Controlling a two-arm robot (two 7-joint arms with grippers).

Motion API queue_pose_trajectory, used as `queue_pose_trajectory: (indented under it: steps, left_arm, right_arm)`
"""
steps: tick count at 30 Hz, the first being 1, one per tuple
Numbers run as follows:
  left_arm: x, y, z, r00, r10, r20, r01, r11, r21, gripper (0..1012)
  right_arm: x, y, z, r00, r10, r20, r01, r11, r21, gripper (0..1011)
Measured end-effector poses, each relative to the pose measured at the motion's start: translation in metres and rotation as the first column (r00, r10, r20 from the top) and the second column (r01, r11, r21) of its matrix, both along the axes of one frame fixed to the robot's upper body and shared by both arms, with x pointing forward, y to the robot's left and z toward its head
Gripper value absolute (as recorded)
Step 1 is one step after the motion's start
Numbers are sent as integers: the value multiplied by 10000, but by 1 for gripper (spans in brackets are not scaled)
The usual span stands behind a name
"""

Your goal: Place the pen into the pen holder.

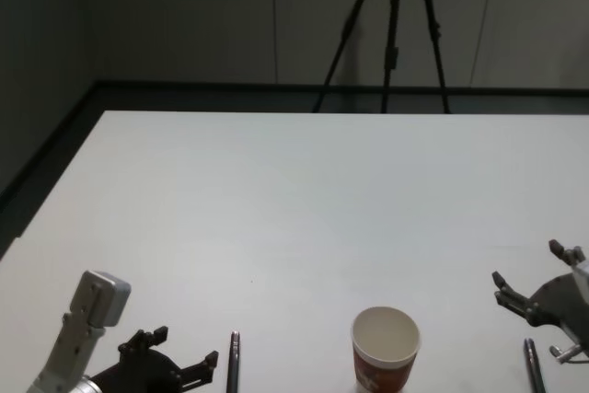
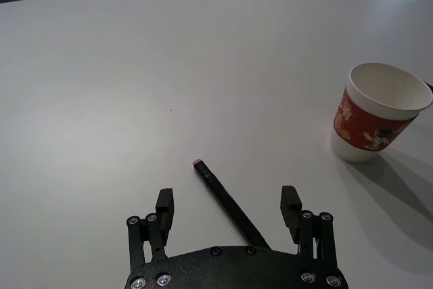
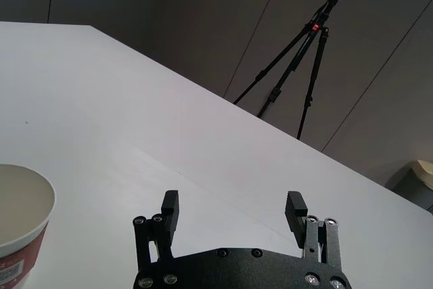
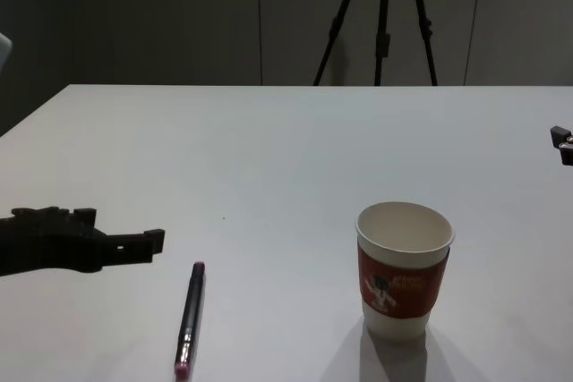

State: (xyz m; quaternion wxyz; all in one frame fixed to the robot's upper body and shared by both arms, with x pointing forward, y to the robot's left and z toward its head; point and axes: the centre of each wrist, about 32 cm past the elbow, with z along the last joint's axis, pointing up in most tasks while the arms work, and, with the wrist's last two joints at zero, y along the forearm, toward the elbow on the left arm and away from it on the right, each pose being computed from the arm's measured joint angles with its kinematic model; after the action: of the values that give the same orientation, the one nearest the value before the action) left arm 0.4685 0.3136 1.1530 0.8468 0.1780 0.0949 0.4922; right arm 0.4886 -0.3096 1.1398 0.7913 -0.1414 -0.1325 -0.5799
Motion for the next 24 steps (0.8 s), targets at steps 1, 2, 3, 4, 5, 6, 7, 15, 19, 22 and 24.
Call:
queue_pose_trajectory:
  steps: [1,2,3,4,5,6,7,15,19,22,24]
  left_arm:
    - [8,-10,0,9999,25,-105,-25,10000,25,1001]
    - [11,-13,-1,9999,40,-156,-40,10000,36,1001]
    - [15,-19,-2,9998,61,-215,-60,10000,44,1002]
    - [22,-32,-4,9994,96,-319,-94,9999,57,1001]
    - [26,-37,-4,9993,111,-354,-109,9999,60,1002]
    - [36,-51,-4,9990,147,-426,-144,9999,63,1001]
    - [40,-58,-5,9988,159,-462,-156,9999,69,1001]
    - [88,-121,-9,9974,167,-702,-160,9998,109,1001]
    - [104,-152,-11,9962,231,-837,-220,9996,147,1002]
    - [114,-176,-14,9952,287,-934,-276,9995,130,1001]
    - [119,-202,-18,9947,300,-982,-290,9995,111,1001]
  right_arm:
    - [0,0,0,10000,0,0,0,10000,0,1001]
    - [0,0,0,10000,0,0,0,10000,-1,1001]
    - [0,0,0,10000,0,0,0,10000,0,1001]
    - [0,0,0,10000,0,-1,0,10000,-1,1001]
    - [0,0,0,10000,0,0,0,10000,-1,1001]
    - [0,0,0,10000,0,-1,0,10000,-1,1001]
    - [0,0,0,10000,0,-1,0,10000,-1,1001]
    - [0,0,0,10000,0,0,0,10000,-1,1001]
    - [0,0,0,10000,0,0,0,10000,0,1001]
    - [0,0,0,10000,0,0,0,10000,-1,1001]
    - [0,0,0,10000,0,0,0,10000,-1,1001]
